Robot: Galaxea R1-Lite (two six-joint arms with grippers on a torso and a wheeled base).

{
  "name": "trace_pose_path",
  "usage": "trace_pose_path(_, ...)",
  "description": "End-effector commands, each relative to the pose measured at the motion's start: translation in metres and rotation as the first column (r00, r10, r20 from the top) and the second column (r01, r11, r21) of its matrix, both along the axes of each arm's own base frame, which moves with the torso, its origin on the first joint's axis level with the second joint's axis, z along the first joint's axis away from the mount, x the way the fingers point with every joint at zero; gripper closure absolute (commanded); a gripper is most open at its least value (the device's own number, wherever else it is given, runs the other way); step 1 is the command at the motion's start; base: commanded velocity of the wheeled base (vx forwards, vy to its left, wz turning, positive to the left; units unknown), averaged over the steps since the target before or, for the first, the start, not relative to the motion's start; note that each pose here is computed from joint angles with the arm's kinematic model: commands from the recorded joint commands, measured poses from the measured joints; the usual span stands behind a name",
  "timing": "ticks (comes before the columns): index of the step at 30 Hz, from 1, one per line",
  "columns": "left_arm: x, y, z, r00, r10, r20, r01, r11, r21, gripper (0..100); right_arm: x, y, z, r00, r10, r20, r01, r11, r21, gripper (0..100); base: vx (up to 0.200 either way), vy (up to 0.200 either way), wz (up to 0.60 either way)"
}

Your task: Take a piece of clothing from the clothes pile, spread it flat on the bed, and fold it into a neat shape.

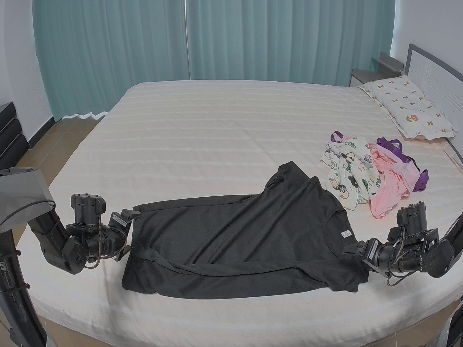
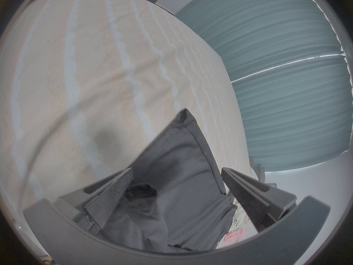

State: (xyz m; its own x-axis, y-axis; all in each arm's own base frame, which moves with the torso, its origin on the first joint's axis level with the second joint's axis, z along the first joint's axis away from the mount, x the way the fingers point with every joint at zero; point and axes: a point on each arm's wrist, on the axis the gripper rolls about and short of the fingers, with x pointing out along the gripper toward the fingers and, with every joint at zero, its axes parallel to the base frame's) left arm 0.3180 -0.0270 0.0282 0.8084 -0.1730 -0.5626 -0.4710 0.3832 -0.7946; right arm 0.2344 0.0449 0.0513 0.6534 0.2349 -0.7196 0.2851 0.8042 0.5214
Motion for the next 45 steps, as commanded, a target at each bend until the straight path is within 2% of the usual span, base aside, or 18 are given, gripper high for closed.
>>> trace_pose_path(1, -0.004, 0.017, 0.002, 0.999, -0.045, 0.007, 0.045, 0.999, -0.004, 0, 0.000, 0.000, 0.000, 1.000, 0.001, 0.000, -0.001, 1.000, 0.001, 0, 0.000, 0.000, 0.00)
trace_pose_path(6, -0.019, 0.022, 0.003, 0.982, -0.186, 0.034, 0.185, 0.983, 0.013, 0, 0.000, 0.000, -0.001, 1.000, 0.002, -0.005, -0.002, 1.000, 0.001, 0, 0.000, 0.000, 0.00)
trace_pose_path(12, -0.023, 0.018, -0.008, 0.964, -0.259, 0.063, 0.253, 0.964, 0.084, 0, -0.001, 0.000, -0.001, 1.000, 0.004, -0.006, -0.004, 1.000, 0.002, 0, 0.000, 0.000, 0.00)
trace_pose_path(28, -0.018, 0.007, -0.020, 0.954, -0.296, 0.044, 0.290, 0.951, 0.103, 0, -0.003, 0.000, -0.003, 1.000, 0.015, -0.018, -0.015, 1.000, 0.008, 0, 0.000, 0.000, 0.00)
trace_pose_path(33, -0.016, 0.007, -0.026, 0.963, -0.267, 0.025, 0.262, 0.958, 0.120, 0, -0.003, 0.000, -0.002, 1.000, 0.015, -0.013, -0.015, 1.000, 0.009, 0, 0.000, 0.000, 0.00)
trace_pose_path(34, -0.016, 0.007, -0.027, 0.964, -0.264, 0.023, 0.259, 0.958, 0.122, 100, -0.003, 0.000, -0.002, 1.000, 0.015, -0.015, -0.015, 1.000, 0.008, 0, 0.000, 0.000, 0.00)
trace_pose_path(39, -0.021, 0.010, -0.032, 0.975, -0.221, -0.014, 0.220, 0.965, 0.143, 100, -0.003, 0.000, -0.003, 1.000, 0.015, -0.018, -0.015, 1.000, 0.008, 0, 0.000, 0.000, 0.00)
trace_pose_path(45, -0.024, 0.011, -0.033, 0.977, -0.211, -0.025, 0.212, 0.966, 0.148, 100, -0.002, 0.000, -0.003, 1.000, 0.015, -0.018, -0.015, 1.000, 0.009, 0, 0.000, 0.000, 0.00)
